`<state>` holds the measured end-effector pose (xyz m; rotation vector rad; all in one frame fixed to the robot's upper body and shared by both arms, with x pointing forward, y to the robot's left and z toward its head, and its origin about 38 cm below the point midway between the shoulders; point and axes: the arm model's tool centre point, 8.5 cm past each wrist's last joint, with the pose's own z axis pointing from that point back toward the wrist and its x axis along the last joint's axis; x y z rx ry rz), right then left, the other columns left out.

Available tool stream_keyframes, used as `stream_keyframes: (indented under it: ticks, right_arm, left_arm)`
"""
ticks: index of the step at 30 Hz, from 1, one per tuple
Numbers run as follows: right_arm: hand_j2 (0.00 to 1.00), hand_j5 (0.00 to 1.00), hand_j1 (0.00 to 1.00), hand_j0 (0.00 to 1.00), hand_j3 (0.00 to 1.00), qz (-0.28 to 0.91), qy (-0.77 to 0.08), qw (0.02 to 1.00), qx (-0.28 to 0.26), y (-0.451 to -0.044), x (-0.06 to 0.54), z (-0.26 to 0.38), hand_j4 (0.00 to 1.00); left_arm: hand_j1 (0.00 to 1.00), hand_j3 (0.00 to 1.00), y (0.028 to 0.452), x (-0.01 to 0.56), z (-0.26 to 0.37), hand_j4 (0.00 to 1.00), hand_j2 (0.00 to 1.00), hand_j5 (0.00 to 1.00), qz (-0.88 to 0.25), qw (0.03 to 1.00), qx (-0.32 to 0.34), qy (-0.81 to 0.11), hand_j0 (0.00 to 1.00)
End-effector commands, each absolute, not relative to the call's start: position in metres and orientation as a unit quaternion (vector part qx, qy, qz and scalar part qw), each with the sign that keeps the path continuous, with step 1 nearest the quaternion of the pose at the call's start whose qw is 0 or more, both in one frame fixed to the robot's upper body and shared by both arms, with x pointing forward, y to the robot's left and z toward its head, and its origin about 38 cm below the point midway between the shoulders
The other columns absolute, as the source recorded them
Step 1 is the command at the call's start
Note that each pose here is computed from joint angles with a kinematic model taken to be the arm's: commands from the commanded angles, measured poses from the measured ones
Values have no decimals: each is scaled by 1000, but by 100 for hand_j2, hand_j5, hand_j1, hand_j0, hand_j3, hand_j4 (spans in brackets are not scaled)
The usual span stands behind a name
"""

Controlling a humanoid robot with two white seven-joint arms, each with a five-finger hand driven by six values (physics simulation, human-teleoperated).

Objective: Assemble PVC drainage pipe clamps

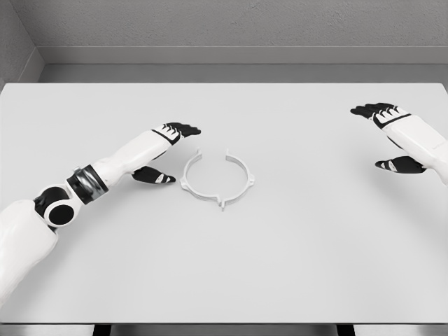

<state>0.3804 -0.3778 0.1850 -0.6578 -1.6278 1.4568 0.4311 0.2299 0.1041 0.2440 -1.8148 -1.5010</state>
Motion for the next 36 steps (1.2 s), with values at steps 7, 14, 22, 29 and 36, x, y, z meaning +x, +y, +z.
stream_keyframes:
  ticks: [7,14,22,29,36]
  right_arm:
    - [100,100,100,100,100,577,-653,416,-260,-377,381,187,100]
    - [100,100,100,100,100,577,-652,418,-259,-378,381,185,100]
    - [100,100,100,100,100,577,-652,418,-259,-377,381,186,100]
    - [100,100,100,100,100,577,-652,419,-259,-378,381,185,100]
    - [100,100,100,100,100,577,-651,420,-258,-378,381,184,100]
  left_arm:
    - [100,100,222,431,103,100,100,100,-581,378,88,-716,100]
    - [100,100,214,429,101,100,100,100,-580,376,80,-718,100]
    - [100,100,207,428,99,100,100,100,-576,376,74,-722,100]
    - [100,100,201,427,98,100,100,100,-573,375,69,-725,100]
    - [100,100,195,425,97,100,100,100,-570,375,63,-728,100]
